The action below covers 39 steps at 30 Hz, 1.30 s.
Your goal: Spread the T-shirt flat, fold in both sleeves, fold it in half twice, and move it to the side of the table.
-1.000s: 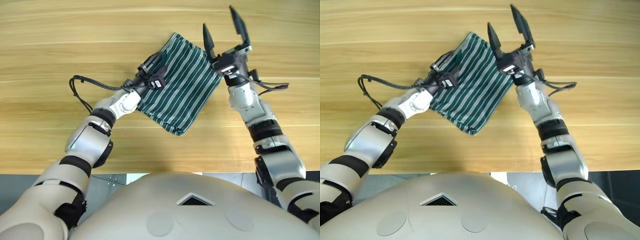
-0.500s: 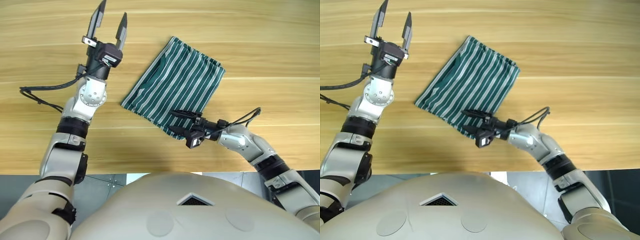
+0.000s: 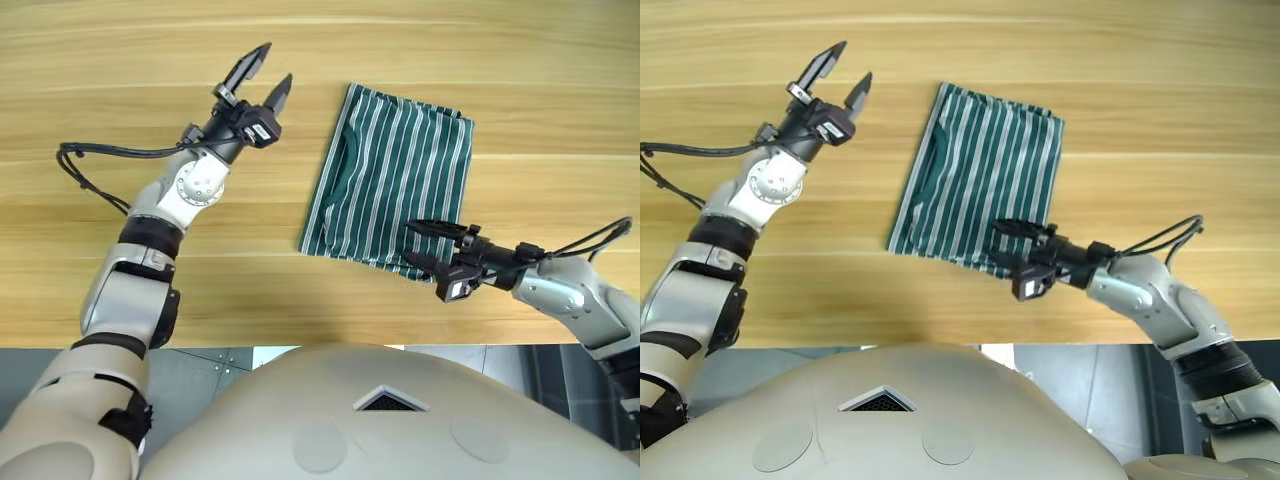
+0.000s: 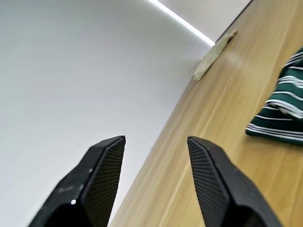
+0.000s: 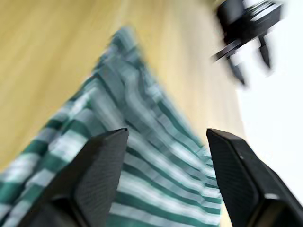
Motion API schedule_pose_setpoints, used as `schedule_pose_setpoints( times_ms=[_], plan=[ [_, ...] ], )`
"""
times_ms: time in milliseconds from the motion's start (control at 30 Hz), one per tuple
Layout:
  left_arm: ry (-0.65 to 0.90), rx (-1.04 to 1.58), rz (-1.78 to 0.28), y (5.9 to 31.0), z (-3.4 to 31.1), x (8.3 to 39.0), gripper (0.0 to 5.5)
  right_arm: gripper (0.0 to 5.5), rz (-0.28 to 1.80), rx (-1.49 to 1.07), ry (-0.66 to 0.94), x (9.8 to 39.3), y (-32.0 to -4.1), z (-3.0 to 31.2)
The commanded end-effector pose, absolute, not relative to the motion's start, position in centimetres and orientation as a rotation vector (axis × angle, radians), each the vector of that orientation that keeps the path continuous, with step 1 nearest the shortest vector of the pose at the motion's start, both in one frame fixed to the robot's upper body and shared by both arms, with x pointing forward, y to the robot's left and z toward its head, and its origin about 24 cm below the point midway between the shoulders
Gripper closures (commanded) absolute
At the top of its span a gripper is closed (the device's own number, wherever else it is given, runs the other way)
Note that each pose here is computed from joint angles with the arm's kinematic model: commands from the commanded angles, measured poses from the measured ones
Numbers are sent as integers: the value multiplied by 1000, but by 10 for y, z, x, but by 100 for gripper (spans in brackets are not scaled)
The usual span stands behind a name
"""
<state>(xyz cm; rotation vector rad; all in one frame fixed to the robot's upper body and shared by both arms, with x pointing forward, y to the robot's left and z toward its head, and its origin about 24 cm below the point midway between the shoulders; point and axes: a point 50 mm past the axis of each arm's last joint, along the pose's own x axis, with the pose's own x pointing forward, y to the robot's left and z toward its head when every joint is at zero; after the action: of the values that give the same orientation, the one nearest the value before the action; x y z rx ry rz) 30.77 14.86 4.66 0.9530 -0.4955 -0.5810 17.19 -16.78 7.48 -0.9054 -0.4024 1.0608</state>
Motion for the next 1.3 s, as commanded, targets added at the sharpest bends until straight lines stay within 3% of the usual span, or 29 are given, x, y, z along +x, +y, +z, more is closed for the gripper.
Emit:
schedule_pose_setpoints(
  times_ms=[33,200,300,400,500,667,767,1067,1300],
  plan=[
    [-569,990,-795,98,44,311,307,245,726,-628,-619,214,-165,115],
    [-670,867,-1006,49,41,294,307,245,595,-430,-580,232,-172,110],
    [-599,919,-1124,37,22,284,307,245,559,-380,-580,239,-176,111],
    [-472,1167,-1241,45,-11,277,307,245,516,-378,-586,246,-181,115],
    [-385,1332,-1199,69,-27,281,307,245,509,-394,-575,250,-183,114],
    [-251,1334,-1050,111,-37,282,307,245,530,-434,-537,255,-182,105],
    [-219,1283,-1019,121,-42,274,307,245,533,-456,-511,256,-184,98],
    [-183,999,-889,111,-54,237,307,245,550,-588,-409,248,-195,76],
    [-177,779,-757,89,-36,228,307,245,525,-598,-386,249,-198,67]
  ],
)
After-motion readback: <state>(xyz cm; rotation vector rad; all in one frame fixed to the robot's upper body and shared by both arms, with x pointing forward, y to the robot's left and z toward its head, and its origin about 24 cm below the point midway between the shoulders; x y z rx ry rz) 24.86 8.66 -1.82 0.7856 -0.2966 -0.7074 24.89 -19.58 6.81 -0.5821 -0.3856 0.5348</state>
